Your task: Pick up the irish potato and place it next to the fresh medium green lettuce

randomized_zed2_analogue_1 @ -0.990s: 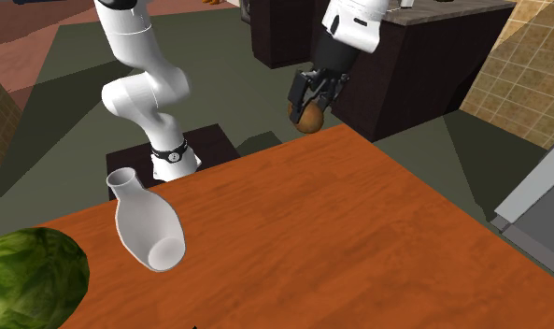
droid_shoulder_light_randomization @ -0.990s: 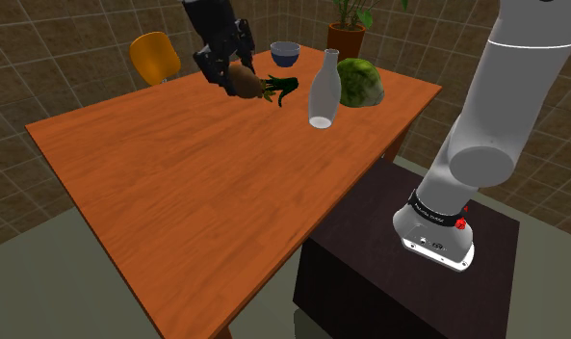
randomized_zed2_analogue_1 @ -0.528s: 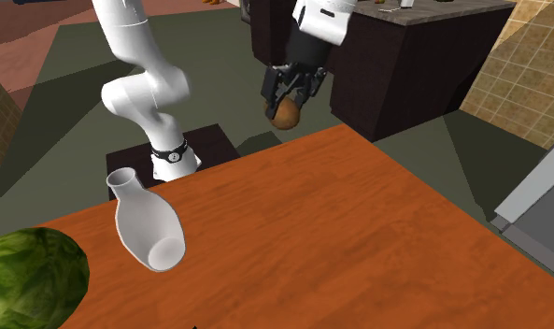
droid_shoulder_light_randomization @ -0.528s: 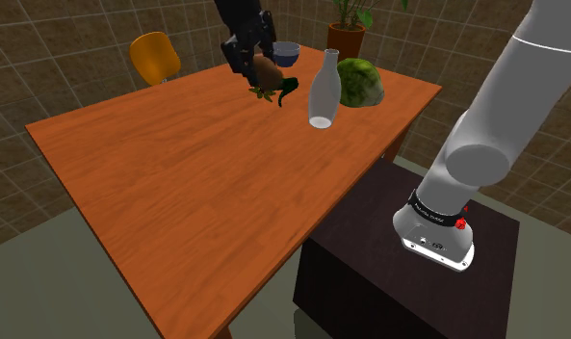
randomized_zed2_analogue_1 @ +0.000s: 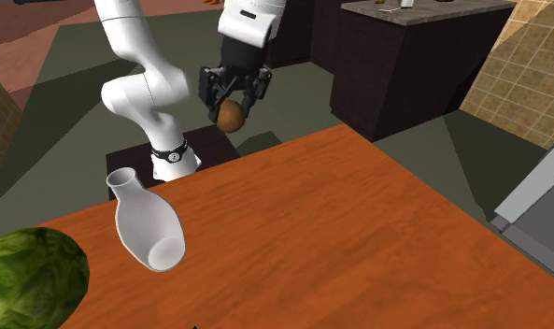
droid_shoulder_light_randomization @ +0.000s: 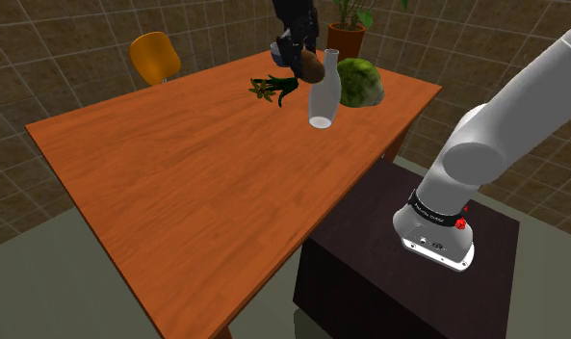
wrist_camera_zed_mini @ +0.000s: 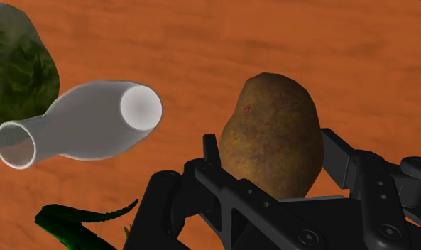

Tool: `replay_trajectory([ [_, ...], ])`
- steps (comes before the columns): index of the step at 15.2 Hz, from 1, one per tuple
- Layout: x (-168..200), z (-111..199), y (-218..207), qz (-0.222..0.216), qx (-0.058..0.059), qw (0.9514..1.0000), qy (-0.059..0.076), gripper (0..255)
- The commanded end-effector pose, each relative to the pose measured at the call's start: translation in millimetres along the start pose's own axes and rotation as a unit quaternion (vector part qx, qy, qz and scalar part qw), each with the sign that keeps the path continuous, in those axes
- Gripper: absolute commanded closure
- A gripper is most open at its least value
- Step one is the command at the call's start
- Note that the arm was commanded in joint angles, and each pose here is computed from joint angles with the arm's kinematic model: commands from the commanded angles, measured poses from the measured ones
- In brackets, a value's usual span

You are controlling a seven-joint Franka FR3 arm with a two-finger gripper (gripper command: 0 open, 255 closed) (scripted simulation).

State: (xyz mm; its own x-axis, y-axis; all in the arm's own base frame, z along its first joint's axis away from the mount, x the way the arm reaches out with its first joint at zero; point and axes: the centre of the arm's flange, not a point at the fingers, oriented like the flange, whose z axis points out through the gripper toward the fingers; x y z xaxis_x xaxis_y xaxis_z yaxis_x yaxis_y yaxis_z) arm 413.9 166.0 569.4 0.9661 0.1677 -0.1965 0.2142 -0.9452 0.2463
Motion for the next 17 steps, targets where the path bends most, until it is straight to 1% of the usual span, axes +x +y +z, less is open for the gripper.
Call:
replay_trajectory([
  [1,-13,7,19,-0.001,0.000,1.0000,0.000,255],
  [17,-124,73,185,-0.001,0.000,1.0000,0.000,255],
])
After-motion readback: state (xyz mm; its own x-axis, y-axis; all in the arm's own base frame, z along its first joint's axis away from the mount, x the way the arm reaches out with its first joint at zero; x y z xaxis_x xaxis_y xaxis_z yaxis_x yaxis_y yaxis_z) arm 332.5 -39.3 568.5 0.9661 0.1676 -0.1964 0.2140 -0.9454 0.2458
